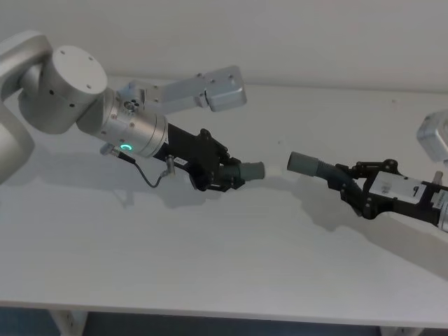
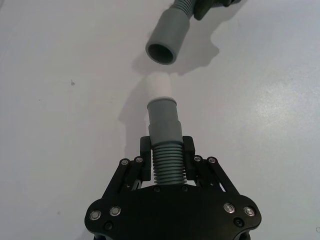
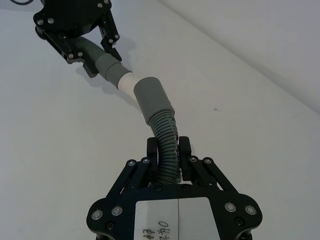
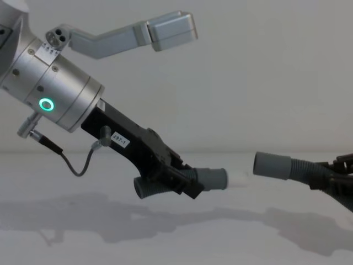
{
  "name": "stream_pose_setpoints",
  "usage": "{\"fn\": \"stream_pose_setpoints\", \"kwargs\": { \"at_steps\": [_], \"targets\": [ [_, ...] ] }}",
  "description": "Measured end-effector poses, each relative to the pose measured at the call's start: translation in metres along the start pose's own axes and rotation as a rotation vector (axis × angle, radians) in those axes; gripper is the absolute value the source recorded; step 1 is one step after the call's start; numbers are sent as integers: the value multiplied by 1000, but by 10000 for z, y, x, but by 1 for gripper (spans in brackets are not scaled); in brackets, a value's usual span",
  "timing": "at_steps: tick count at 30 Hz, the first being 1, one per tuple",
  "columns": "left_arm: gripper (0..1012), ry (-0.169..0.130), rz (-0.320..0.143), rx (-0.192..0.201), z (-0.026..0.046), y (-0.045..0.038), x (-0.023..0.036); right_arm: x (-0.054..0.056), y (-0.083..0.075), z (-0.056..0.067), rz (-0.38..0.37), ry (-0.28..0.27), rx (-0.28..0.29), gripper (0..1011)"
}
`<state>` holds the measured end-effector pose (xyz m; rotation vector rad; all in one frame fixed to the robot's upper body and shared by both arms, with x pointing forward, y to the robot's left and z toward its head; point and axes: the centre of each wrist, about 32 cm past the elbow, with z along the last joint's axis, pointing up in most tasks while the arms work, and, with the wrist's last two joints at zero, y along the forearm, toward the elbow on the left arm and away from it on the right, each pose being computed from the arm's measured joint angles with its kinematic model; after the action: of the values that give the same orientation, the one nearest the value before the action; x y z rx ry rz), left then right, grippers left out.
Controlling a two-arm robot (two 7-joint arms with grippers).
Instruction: Use both hands to pick up one end of the pipe from the table, align the ends, and insert them.
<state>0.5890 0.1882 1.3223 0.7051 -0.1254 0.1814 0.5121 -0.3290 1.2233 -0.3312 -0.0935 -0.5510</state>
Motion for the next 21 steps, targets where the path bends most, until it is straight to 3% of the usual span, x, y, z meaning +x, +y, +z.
{"fn": "stream_pose_setpoints", "kwargs": {
  "at_steps": [21],
  "targets": [
    [354,5,6,32,2,-1,-27,23,23,20,-4,3,-7,244]
  ]
}}
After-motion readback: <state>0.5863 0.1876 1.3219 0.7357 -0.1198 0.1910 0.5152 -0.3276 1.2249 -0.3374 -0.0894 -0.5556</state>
